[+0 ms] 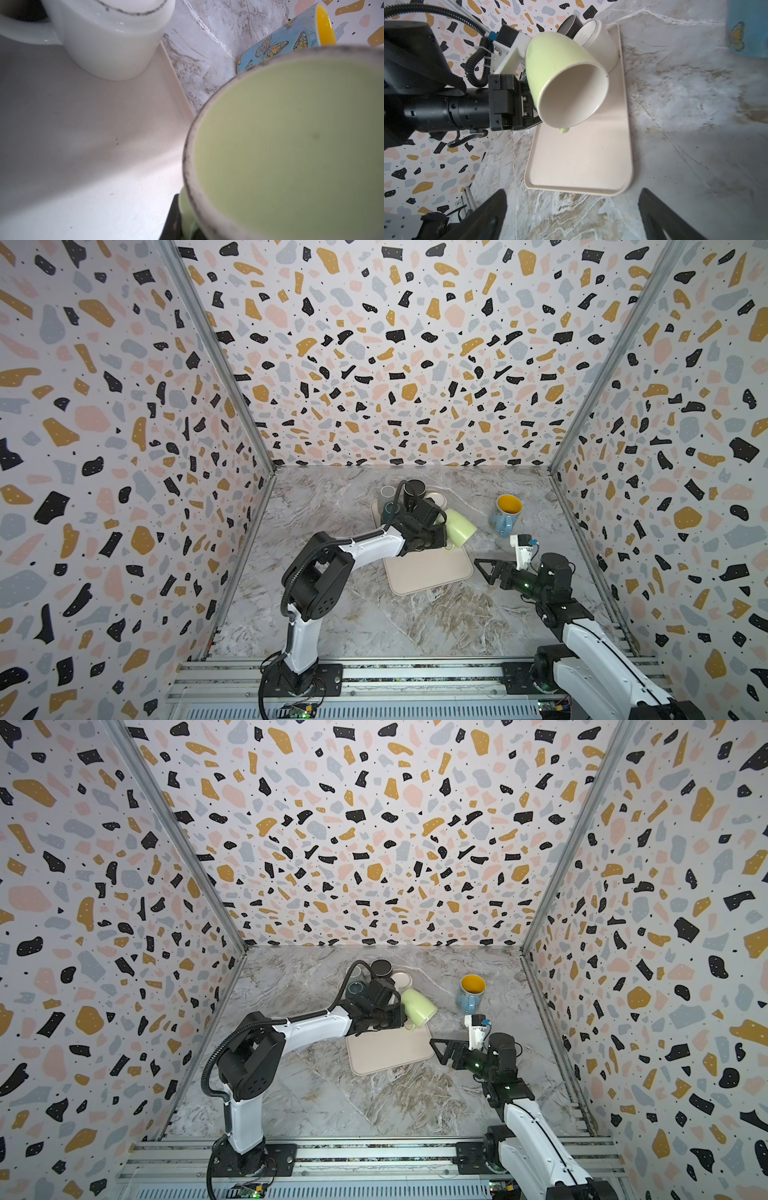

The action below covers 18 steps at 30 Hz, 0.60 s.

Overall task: Turn the mug right side up
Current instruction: Pick up the mug from the tray, then place the mug at the top-right of the table.

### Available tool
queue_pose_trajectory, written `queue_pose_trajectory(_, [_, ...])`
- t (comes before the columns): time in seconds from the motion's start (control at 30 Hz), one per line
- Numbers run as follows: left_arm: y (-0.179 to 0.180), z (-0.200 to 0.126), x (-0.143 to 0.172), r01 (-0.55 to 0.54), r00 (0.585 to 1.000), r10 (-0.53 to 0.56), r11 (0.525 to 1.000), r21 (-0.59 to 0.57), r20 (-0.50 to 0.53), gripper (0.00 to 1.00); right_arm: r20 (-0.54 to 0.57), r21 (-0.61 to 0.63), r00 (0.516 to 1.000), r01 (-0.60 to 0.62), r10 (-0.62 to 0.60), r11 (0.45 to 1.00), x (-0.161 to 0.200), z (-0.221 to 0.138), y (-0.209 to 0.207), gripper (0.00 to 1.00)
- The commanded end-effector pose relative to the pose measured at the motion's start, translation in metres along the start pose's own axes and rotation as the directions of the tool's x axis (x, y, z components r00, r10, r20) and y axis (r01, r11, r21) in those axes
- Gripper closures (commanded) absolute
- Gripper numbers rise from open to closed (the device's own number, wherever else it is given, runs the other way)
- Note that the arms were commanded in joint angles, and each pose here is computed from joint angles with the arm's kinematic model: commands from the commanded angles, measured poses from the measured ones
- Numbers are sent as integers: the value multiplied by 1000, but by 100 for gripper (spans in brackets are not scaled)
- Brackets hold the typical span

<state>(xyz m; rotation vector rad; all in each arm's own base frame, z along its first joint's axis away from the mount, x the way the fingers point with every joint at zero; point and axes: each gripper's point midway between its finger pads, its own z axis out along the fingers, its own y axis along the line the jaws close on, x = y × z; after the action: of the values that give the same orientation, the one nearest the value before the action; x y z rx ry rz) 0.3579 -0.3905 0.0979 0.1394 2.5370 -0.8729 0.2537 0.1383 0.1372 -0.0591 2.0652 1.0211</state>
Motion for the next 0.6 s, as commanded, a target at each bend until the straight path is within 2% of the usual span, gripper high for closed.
queue_pose_trajectory(0.0, [-33, -12, -21, 18, 998, -27, 991, 129, 62, 100, 43, 8, 999, 34, -34, 999, -8, 3, 4, 1])
queue_pose_trajectory(0.33, [-43, -11, -13, 65, 997, -70, 977, 203, 16, 100, 74, -2, 993, 94, -94, 996, -15, 11, 14, 6])
queue_pose_trajectory(0.57, [-49, -10, -10, 66, 998, -66, 967, 245, -6, 100, 102, -5, 987, 123, -122, 992, -18, 14, 19, 18])
